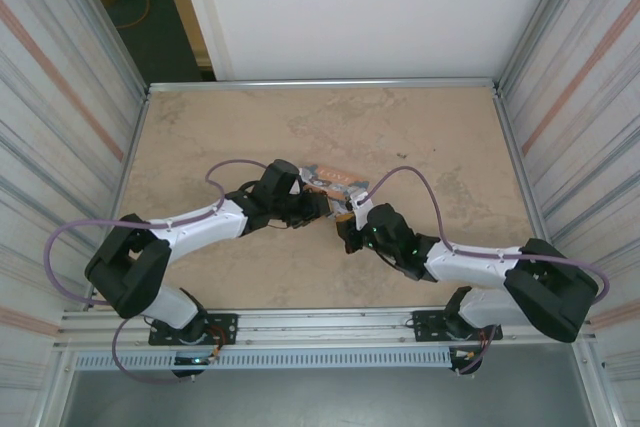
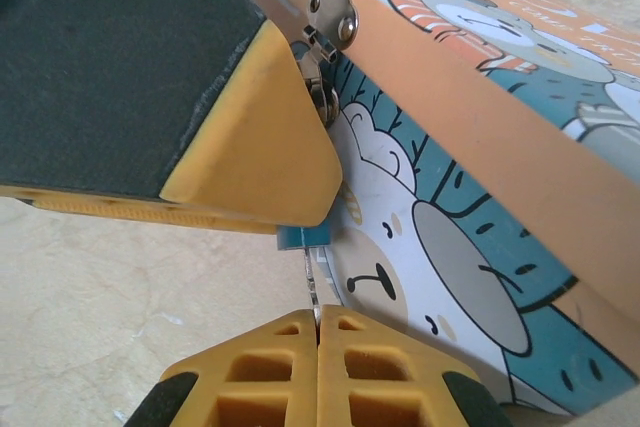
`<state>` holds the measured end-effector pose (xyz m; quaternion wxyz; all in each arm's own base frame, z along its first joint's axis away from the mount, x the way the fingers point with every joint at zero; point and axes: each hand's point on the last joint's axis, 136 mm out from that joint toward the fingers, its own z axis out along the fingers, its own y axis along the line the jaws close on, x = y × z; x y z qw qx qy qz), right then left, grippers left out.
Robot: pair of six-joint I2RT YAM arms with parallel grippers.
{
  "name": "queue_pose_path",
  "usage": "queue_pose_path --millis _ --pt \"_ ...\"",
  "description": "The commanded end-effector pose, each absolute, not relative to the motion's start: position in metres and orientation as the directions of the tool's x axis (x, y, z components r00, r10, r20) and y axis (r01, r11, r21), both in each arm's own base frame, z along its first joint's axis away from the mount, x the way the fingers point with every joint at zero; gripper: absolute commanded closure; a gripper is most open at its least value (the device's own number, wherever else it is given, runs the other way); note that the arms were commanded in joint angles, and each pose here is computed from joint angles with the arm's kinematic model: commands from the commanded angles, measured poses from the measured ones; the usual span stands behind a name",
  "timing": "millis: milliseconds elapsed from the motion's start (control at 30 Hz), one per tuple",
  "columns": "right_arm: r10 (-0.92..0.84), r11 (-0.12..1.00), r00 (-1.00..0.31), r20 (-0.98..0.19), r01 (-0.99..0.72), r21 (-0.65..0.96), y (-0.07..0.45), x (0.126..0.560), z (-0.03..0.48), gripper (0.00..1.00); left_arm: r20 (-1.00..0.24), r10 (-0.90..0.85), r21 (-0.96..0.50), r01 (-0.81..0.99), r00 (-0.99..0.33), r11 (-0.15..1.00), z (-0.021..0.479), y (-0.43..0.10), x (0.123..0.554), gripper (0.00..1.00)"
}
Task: Unlock a padlock with a key
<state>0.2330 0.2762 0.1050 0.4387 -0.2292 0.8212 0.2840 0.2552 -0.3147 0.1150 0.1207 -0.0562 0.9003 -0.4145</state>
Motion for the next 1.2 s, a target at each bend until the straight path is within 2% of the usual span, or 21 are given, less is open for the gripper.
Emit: queue_pose_path --millis 0,167,867,1167 --pt "-0.02 0.656 -0.414 -0.91 -0.692 0.301 0.299 0.242 0.154 1.0 -0.167 -0.122 -0.816 0.067 -0.978 0.574 0.138 -0.331 0.237 0.82" --pt "-0.007 0.671 -0.412 -0.911 -0.678 0.301 0.299 0.248 0.152 1.0 -0.164 -0.12 -0.819 0.067 -0.979 0.57 0.138 -0.333 0.237 0.83" --pt "0.085 0.639 -0.317 -0.945 -0.71 0.295 0.311 0.27 0.211 1.0 -0.096 -0.115 -0.827 0.015 -0.989 0.562 0.114 -0.342 0.228 0.82" --pt "0.042 0.671 -0.381 -0.924 -0.674 0.309 0.302 0.268 0.177 1.0 -0.1 -0.12 -0.825 0.015 -0.988 0.565 0.111 -0.343 0.229 0.82"
